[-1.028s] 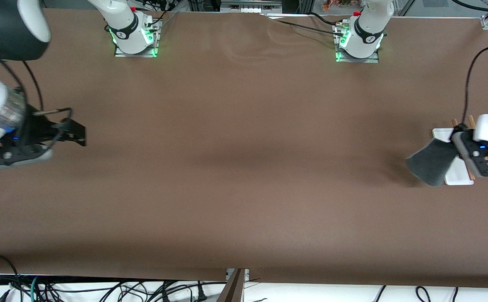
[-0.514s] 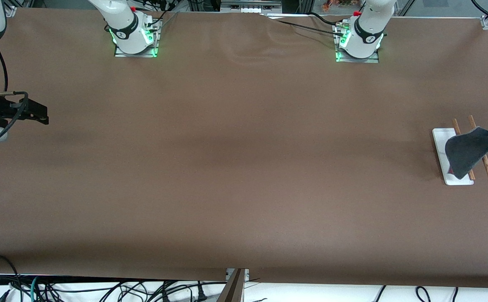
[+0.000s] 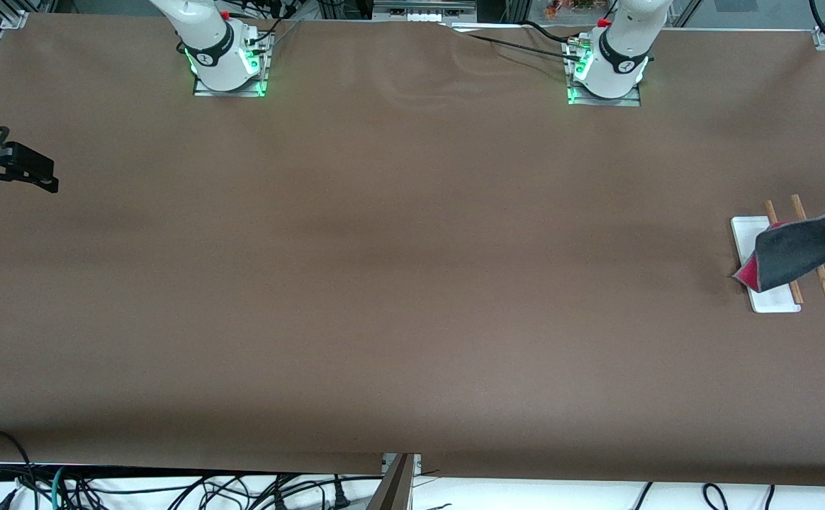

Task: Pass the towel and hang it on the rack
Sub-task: 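Lower the towel over the wooden rods with the left gripper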

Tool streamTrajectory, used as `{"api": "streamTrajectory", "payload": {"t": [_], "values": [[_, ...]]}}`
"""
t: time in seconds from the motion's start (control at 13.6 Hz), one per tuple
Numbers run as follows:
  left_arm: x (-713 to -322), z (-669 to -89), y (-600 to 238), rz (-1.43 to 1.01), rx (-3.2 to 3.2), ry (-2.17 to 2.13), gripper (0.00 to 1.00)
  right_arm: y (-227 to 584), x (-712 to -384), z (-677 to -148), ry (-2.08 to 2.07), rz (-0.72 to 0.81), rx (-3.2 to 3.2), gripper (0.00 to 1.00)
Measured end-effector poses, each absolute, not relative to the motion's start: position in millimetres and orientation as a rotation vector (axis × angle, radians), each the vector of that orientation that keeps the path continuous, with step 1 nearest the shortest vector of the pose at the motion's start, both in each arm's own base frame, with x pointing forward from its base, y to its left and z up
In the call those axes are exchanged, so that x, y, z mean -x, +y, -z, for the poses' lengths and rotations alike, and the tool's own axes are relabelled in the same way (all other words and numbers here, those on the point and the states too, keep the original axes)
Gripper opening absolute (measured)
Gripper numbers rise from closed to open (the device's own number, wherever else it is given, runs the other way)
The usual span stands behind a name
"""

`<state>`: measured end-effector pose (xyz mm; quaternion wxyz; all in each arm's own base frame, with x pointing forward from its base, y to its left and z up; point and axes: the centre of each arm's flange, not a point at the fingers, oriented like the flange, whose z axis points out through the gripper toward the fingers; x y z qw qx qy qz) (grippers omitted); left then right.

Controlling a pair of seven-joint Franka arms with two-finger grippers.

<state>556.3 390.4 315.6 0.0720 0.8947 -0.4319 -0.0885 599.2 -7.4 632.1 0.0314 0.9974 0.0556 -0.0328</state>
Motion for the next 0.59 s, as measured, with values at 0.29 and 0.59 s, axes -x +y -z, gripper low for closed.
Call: {"api": "streamTrajectory", "payload": {"t": [0.29, 0.59], "values": [[-557, -295, 395, 0.254, -2.681, -1.293, 0.16, -12, -596, -618, 0.157, 0.153, -3.101, 1.00], [-560, -302, 398, 0.241, -2.696, -1.296, 0.57, -22, -587, -623, 0.125, 0.161, -3.107, 1.00]]}}
